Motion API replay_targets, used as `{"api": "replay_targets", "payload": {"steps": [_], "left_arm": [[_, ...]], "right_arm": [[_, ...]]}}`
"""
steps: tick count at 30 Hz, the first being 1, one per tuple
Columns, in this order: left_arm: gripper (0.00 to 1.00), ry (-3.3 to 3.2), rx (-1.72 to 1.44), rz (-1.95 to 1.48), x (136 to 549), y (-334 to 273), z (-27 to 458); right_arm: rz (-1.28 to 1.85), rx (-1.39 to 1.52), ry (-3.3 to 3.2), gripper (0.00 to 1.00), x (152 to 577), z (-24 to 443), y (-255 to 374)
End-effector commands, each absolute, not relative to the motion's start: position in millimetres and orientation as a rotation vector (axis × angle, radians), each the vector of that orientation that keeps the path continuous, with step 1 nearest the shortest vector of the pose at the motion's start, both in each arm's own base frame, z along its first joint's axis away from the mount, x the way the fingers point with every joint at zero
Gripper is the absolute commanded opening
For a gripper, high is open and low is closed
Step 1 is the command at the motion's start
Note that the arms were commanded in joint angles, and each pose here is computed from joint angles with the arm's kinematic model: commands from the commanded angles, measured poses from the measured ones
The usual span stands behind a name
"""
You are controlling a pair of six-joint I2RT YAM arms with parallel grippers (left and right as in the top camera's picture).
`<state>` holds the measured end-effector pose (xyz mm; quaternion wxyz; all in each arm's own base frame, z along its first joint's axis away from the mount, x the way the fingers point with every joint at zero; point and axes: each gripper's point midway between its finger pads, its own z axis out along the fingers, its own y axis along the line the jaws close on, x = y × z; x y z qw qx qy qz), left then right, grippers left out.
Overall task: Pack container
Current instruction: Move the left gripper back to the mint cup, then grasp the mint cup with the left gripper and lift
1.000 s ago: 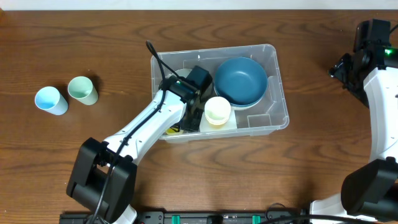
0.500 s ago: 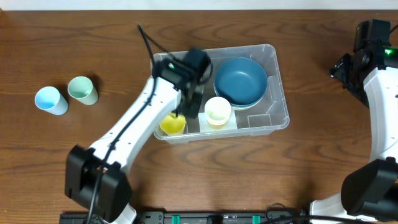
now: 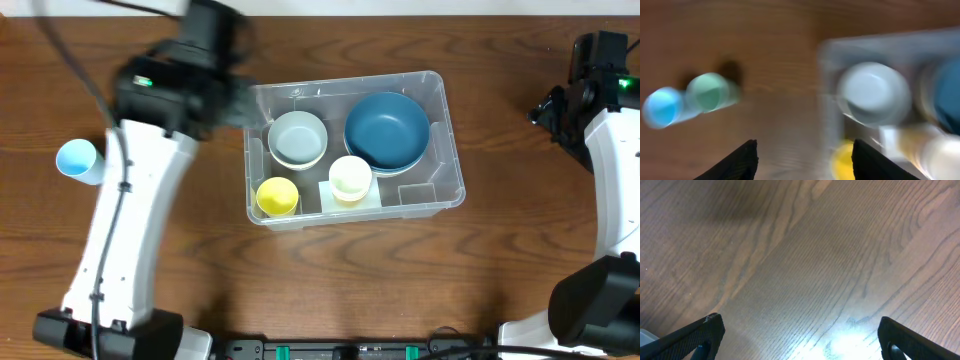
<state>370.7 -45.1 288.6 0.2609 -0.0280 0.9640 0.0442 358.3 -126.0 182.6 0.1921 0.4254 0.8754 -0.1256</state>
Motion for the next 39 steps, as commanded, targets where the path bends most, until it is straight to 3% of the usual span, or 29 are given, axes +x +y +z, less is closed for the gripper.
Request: {"api": "replay_targets", "payload": {"steps": [1, 7, 11, 21, 31, 39], "left_arm": [[0.61, 2.596, -0.339, 0.187, 382, 17, 282], [0.59, 2.606, -0.590, 0.107, 404, 87, 249], [0.59, 2.705, -0.593, 0.133, 416, 109, 207], [0.59, 2.948, -0.440, 0.158, 434, 118, 105], [0.58, 2.997, -0.432, 0.159, 437, 125, 74], [0.56, 3.100, -0.479, 0.147, 417, 132, 35]], "right_arm": [[-0.373, 1.216, 2.437, 0.99, 357, 184, -130], [-0.373, 1.216, 2.437, 0.99, 357, 184, -130], [-0.373, 1.216, 2.437, 0.99, 357, 184, -130], [-0.372, 1.216, 2.437, 0.99, 357, 184, -130], [-0.373, 1.216, 2.437, 0.99, 357, 184, -130], [-0.372, 1.216, 2.437, 0.99, 357, 184, -130]]}}
